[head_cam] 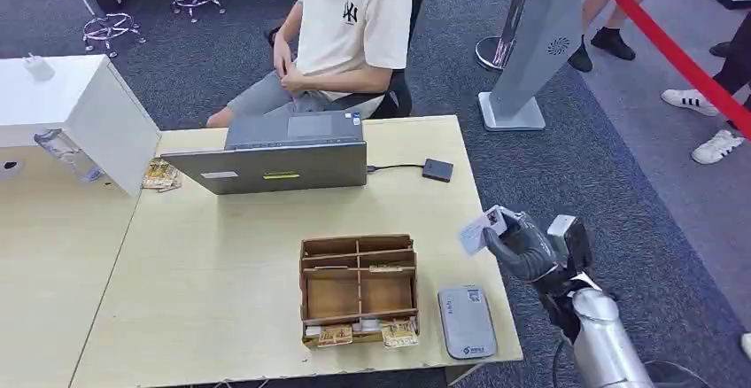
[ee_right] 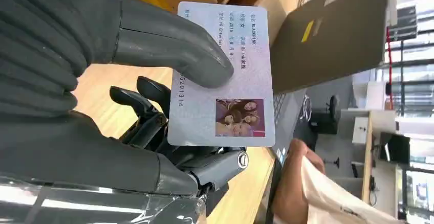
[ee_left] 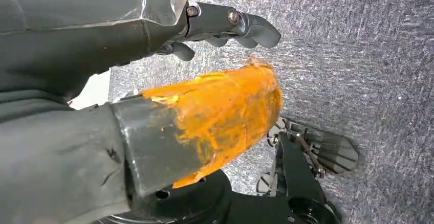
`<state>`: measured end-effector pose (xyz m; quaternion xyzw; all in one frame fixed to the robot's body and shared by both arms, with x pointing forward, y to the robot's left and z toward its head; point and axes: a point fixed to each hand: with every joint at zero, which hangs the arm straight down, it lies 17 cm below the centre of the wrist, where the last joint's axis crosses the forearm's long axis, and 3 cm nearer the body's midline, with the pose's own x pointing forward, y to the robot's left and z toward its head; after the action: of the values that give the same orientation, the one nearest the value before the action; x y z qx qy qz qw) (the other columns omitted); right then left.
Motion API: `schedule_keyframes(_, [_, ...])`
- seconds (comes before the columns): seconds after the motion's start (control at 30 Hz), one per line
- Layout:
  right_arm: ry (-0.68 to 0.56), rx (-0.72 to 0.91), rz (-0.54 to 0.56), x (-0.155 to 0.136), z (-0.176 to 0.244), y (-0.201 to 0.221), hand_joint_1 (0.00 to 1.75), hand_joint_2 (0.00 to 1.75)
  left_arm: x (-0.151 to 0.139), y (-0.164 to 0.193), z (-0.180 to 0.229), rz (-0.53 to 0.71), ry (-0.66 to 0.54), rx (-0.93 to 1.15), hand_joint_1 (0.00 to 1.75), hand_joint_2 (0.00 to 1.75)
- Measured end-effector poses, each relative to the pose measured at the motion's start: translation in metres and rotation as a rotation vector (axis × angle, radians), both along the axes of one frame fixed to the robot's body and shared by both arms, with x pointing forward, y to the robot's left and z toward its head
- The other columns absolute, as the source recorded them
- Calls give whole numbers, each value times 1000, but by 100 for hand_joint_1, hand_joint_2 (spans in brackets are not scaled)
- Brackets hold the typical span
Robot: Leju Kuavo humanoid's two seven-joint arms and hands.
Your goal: Pass the card to the sensor for recognition and then transmit it.
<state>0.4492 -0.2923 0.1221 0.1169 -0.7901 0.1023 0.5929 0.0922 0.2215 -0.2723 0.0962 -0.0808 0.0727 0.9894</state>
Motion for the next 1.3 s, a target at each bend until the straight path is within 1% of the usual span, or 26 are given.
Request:
schedule_keyframes(0.1, [9, 11, 20, -3, -3, -4, 175, 175, 0, 0, 0, -2, 1, -2, 0, 0])
schedule_keyframes(0.23, [19, -14, 48, -7, -8, -5, 175, 175, 0, 0, 0, -2, 1, -1, 0, 0])
schedule_keyframes(0.43, [46, -142, 112, -24, -31, 5, 175, 175, 0, 2, 0, -6, 2, 0, 0, 0])
schedule_keyframes(0.6, [64, -275, 138, -30, -51, 12, 175, 175, 0, 3, 0, -4, 2, 1, 0, 0])
schedule_keyframes(0.83, [57, -419, 159, -31, -66, 31, 175, 175, -1, 3, -1, 10, 4, -2, 0, 0])
schedule_keyframes(1.2, [26, -499, 153, -18, -63, 32, 175, 175, -1, 2, -1, 31, 2, -11, 0, 0])
schedule_keyframes(1.3, [18, -480, 167, -17, -58, 31, 175, 175, -1, 2, -1, 38, 3, -14, 0, 0])
